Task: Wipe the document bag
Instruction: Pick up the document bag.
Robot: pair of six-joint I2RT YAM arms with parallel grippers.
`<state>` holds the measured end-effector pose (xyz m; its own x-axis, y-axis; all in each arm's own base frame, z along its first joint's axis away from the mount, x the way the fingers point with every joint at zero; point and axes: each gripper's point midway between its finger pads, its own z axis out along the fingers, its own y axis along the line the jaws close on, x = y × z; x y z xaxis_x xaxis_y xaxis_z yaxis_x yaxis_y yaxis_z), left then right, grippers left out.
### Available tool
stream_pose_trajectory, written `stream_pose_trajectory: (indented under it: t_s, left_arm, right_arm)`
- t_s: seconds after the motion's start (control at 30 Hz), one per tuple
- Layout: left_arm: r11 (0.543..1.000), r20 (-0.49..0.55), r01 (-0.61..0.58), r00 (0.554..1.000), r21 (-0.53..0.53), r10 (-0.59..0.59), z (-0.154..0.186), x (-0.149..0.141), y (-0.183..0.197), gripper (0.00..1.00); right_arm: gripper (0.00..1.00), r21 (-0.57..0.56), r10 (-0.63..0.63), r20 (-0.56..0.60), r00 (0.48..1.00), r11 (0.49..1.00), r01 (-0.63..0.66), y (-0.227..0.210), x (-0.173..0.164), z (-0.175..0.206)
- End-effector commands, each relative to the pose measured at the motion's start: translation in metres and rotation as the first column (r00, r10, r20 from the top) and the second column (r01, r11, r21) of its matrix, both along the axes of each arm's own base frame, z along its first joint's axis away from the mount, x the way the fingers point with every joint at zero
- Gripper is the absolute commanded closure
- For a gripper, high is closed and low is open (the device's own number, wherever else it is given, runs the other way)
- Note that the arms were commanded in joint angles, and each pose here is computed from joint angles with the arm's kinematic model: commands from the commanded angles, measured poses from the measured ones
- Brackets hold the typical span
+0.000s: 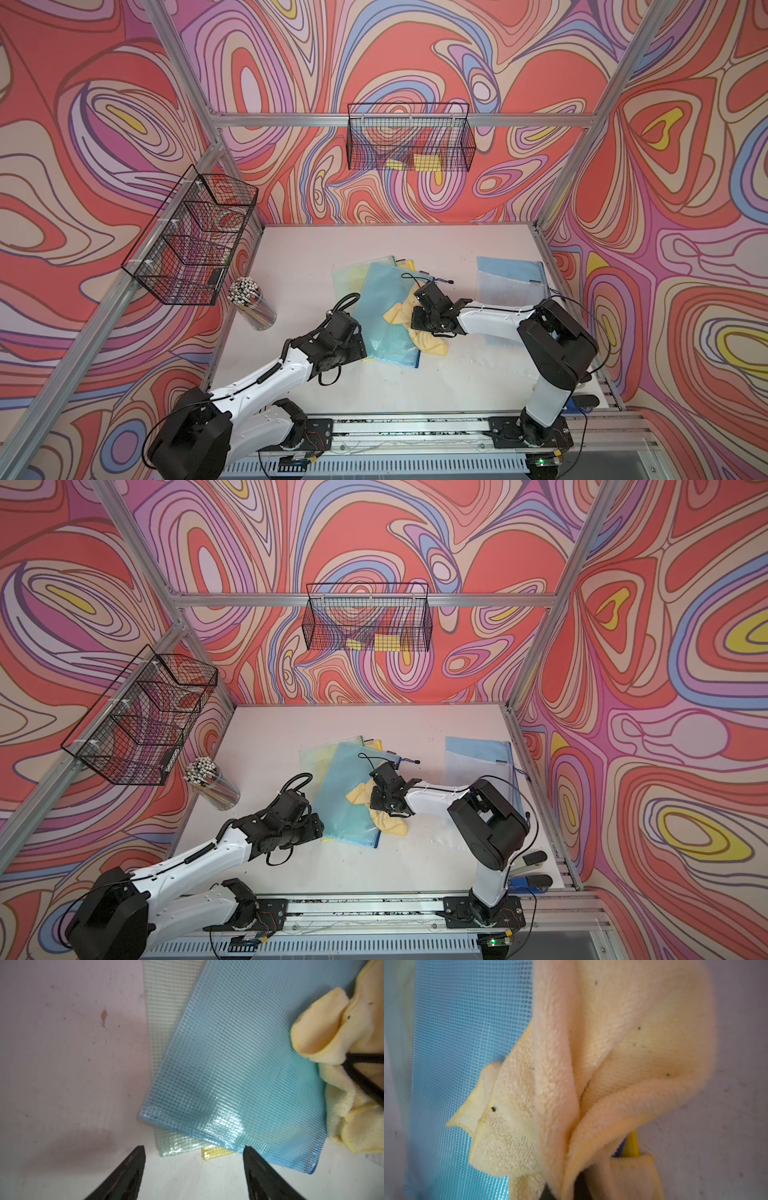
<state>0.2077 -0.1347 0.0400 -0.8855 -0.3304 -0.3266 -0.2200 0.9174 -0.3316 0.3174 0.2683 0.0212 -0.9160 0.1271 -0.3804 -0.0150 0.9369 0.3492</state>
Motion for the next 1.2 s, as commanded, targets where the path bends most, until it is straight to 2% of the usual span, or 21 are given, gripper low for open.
stream_pose_trajectory:
  t_s: [0.0, 0.13, 0.37, 0.57, 0.83, 1.0, 1.17]
  left_arm:
    - [0.998, -0.010, -0.053, 0.999, 0.031, 0.053, -0.007, -0.004, 0.014, 0.23]
    - [0.997, -0.021, -0.071, 0.997, 0.040, 0.072, -0.014, -0.004, 0.017, 0.25]
    - [0.993, 0.065, -0.116, 0.991, -0.034, 0.118, -0.018, 0.016, 0.011, 0.33]
    - [0.985, 0.116, -0.172, 0.978, -0.029, 0.174, -0.018, 0.021, 0.020, 0.38]
    - [0.977, 0.206, -0.207, 0.955, -0.049, 0.213, -0.008, 0.026, 0.030, 0.39]
    - [0.972, 0.274, -0.207, 0.934, -0.106, 0.229, 0.000, 0.033, 0.028, 0.38]
    - [0.968, 0.287, -0.182, 0.931, -0.171, 0.226, 0.000, 0.038, 0.017, 0.39]
  right_arm:
    - [1.00, -0.114, 0.014, -0.200, 0.980, 0.993, -0.038, -0.025, -0.043, -0.055]
    - [1.00, -0.112, 0.016, -0.205, 0.979, 0.993, -0.040, -0.025, -0.044, -0.057]
    - [1.00, -0.119, 0.015, -0.212, 0.977, 0.992, -0.041, -0.027, -0.047, -0.058]
    - [1.00, -0.125, 0.013, -0.210, 0.978, 0.991, -0.041, -0.029, -0.048, -0.057]
    - [1.00, -0.116, 0.021, -0.225, 0.974, 0.992, -0.048, -0.026, -0.048, -0.062]
    - [1.00, -0.112, 0.023, -0.231, 0.973, 0.993, -0.050, -0.024, -0.049, -0.064]
    - [1.00, -0.110, 0.024, -0.235, 0.972, 0.993, -0.051, -0.024, -0.049, -0.065]
